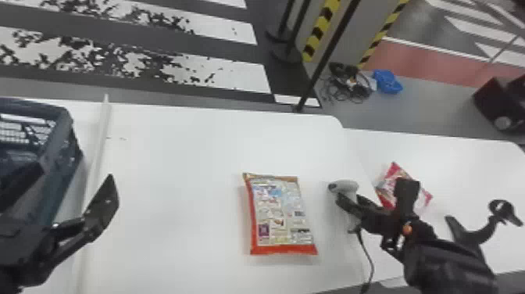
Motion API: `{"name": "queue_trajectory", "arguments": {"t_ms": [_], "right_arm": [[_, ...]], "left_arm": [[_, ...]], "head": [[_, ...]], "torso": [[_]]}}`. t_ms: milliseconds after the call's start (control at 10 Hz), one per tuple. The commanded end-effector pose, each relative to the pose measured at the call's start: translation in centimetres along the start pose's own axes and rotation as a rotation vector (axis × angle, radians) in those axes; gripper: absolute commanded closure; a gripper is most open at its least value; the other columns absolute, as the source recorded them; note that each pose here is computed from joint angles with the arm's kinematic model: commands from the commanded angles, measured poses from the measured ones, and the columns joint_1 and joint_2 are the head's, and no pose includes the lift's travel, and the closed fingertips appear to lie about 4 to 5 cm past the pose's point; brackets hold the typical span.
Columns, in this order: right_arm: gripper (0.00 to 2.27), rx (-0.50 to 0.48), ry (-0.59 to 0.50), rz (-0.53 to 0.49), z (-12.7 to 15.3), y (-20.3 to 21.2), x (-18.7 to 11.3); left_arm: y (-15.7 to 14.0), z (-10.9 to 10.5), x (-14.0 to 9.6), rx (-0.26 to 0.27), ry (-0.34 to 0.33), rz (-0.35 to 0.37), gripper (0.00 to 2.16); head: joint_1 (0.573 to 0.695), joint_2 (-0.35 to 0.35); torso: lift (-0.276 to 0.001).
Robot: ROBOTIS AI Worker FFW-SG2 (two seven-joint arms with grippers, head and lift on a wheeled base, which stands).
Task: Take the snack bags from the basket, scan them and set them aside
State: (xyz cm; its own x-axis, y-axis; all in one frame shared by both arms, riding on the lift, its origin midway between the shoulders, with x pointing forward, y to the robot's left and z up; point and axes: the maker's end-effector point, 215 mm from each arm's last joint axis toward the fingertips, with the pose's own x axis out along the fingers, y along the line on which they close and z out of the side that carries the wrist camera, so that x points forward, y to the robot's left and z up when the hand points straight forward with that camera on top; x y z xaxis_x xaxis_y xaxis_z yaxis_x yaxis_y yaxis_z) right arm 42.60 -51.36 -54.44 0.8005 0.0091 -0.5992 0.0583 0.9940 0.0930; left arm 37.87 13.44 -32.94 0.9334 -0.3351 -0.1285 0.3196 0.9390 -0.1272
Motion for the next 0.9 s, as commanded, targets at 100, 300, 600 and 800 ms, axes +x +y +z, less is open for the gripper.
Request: {"name": "queue_trajectory", "arguments": {"t_ms": [100,300,600,800], "right_arm": [[0.04,-0.049,-0.034,-0.006,3.5,1.0,-1.4],[0.04,0.005,0.144,0.098,3.5,4.6,-4.3],[0.19,0.169,0.439,0.34,0.3,11.6,-8.6],[0.19,0.192,0.485,0.416,-1.6,14.3,-8.0]], "left_arm": [[0.1,-0.1,0.1,0.003,0.003,0.002,0.04],[0.3,-0.1,0.2,0.009,0.005,0.0,0.04],[0.3,0.1,0.4,0.01,0.0,-0.008,0.04],[0.6,0.0,0.3,0.016,0.004,-0.006,0.04]], "head": [[0.695,-0.35],[0.695,-0.35],[0.695,-0.35],[0.695,-0.35]], "torso": [[-0.075],[-0.075],[-0.075],[-0.075]]}}
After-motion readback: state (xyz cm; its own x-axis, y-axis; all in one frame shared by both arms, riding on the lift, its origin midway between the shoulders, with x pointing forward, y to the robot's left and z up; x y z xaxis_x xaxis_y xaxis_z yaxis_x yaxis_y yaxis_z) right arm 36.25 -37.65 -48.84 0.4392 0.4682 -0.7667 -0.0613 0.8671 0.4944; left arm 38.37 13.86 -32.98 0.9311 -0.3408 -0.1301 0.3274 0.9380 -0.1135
